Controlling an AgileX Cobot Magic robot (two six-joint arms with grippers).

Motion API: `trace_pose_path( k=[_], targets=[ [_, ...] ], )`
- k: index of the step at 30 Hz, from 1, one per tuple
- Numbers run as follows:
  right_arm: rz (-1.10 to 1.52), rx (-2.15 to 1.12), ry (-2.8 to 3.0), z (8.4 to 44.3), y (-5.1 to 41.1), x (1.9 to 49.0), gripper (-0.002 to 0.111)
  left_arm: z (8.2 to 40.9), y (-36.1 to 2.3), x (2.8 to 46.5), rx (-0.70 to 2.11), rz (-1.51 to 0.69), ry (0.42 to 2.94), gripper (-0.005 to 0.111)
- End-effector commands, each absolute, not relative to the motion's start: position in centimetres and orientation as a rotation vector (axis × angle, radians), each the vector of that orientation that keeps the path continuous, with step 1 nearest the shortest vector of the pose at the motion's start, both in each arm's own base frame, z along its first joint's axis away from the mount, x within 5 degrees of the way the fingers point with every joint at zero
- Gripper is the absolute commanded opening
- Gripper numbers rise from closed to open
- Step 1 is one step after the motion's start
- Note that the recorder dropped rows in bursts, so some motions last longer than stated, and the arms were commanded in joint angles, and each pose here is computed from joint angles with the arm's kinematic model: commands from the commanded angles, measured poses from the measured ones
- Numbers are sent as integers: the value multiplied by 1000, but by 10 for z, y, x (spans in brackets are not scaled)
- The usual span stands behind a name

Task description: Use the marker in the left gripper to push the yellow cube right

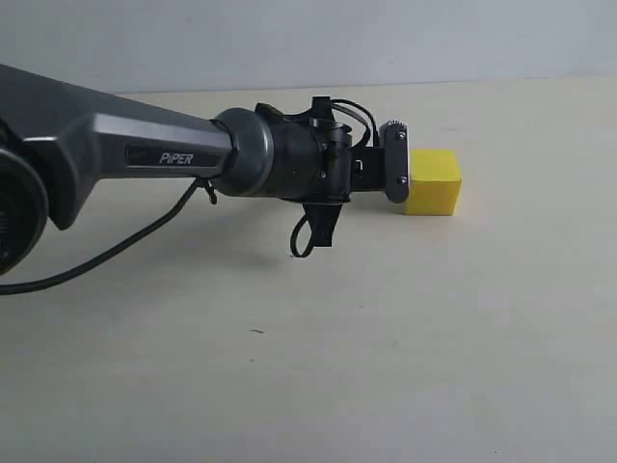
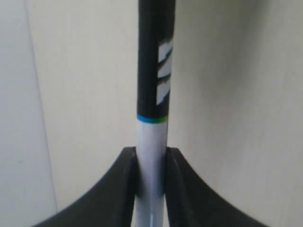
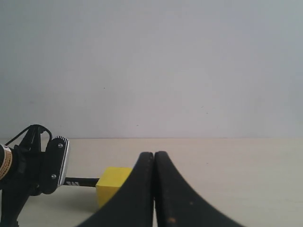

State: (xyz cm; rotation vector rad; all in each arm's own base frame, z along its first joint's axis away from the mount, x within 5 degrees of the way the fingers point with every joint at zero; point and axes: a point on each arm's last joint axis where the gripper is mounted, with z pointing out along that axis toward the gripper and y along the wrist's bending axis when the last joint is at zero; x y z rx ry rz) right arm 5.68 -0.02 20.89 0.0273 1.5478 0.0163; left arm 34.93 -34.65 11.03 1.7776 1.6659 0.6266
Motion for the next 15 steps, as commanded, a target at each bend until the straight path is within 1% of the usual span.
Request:
trace_pose_path(
  k=[1,5,8,15],
  targets=[
    [8,28,1541,208,-1,56,0,117,-350,349,1759,628,1665,0],
    [8,28,1541,208,-1,56,0,116,-321,369,1703,737,1786,0],
    [8,28,1541,208,-1,56,0,114,-317,369,1751,739,1813,0],
    [9,28,1543,208,-1,56,0,116,-348,344,1801,651,1737,0]
  ],
)
